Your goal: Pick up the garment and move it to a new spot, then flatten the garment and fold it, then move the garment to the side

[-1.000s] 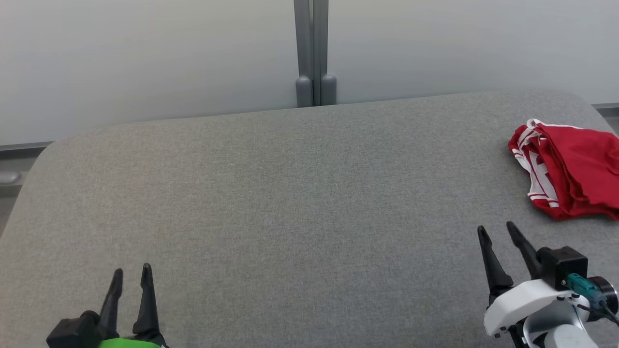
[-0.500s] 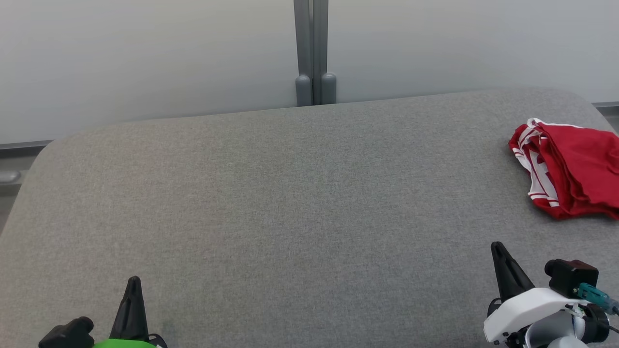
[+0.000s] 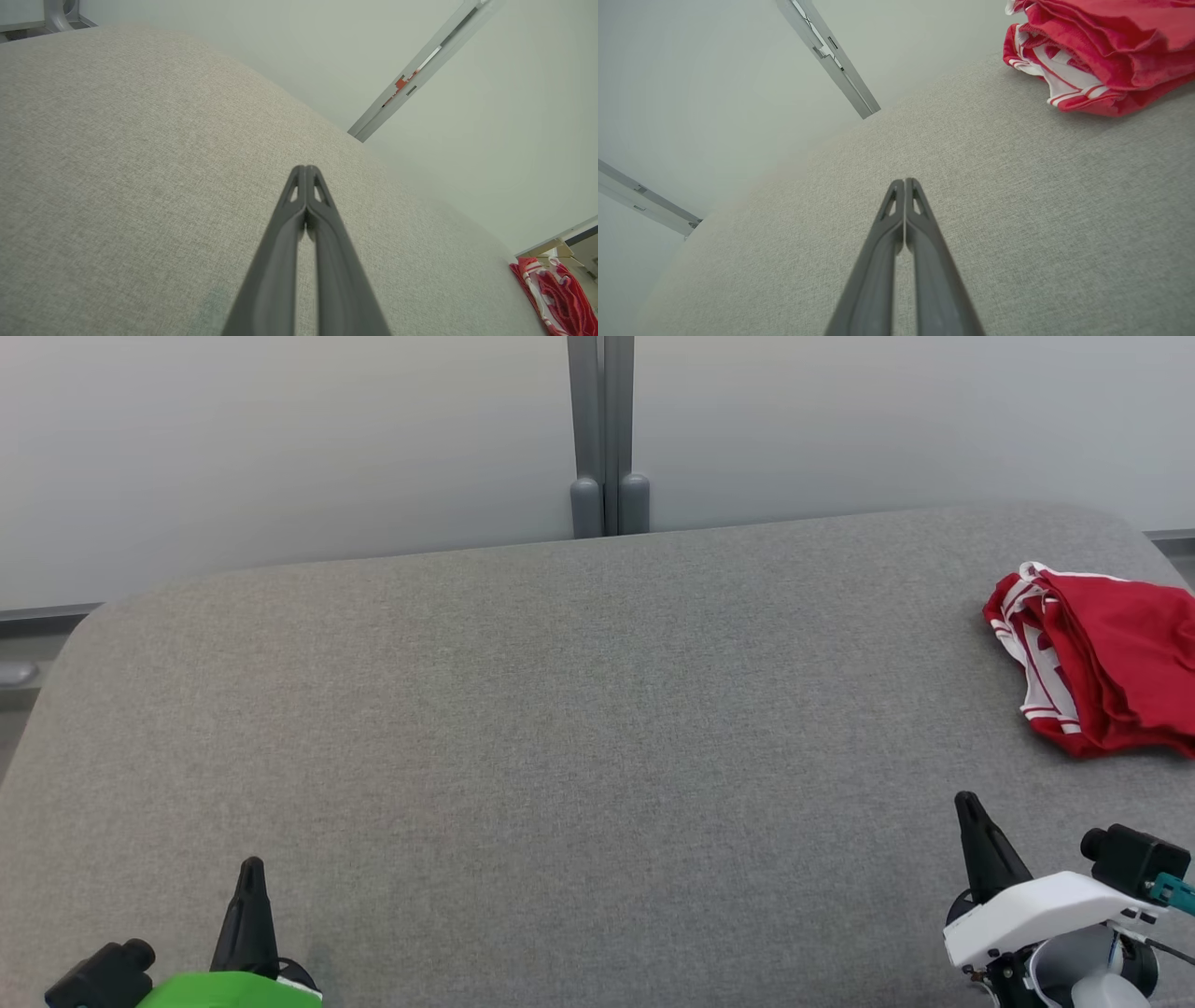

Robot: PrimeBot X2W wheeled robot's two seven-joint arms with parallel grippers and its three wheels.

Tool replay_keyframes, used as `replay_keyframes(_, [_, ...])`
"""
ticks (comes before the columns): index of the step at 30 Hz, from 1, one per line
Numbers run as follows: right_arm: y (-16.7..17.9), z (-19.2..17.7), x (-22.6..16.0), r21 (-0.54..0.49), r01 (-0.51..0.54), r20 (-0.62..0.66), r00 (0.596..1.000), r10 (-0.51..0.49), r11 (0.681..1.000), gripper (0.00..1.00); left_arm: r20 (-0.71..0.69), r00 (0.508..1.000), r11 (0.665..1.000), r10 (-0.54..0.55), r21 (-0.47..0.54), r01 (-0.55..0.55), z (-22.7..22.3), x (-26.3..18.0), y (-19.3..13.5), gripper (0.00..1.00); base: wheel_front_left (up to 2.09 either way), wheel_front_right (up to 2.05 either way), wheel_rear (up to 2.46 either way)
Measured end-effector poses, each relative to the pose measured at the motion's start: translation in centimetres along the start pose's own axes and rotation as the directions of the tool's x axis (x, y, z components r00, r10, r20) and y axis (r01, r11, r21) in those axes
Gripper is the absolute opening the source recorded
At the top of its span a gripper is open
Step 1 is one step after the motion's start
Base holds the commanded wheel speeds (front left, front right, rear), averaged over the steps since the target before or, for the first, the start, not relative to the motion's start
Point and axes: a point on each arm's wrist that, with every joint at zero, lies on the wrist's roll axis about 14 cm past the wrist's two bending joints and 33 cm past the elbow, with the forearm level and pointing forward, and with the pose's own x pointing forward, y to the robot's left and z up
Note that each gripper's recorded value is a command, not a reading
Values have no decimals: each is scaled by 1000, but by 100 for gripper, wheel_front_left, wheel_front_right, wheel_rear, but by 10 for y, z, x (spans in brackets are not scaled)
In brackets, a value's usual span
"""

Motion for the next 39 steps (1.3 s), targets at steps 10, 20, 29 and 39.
replay_keyframes(10, [-1,4,4,154,10,12,1000,-11,988,0,1,1000,991,9,-132,-9,4,6,-1,0,0,0,0])
replay_keyframes(20, [-2,8,7,316,12,22,1000,-20,949,0,-3,1000,963,8,-269,-9,7,12,-4,0,0,0,0])
replay_keyframes(29, [0,12,11,420,5,34,999,-21,907,0,-9,1000,934,3,-358,-6,9,16,-6,0,0,0,0])
replay_keyframes(39, [0,13,13,522,-1,38,999,-21,853,0,-7,1000,893,-8,-450,3,12,20,-10,0,0,0,0])
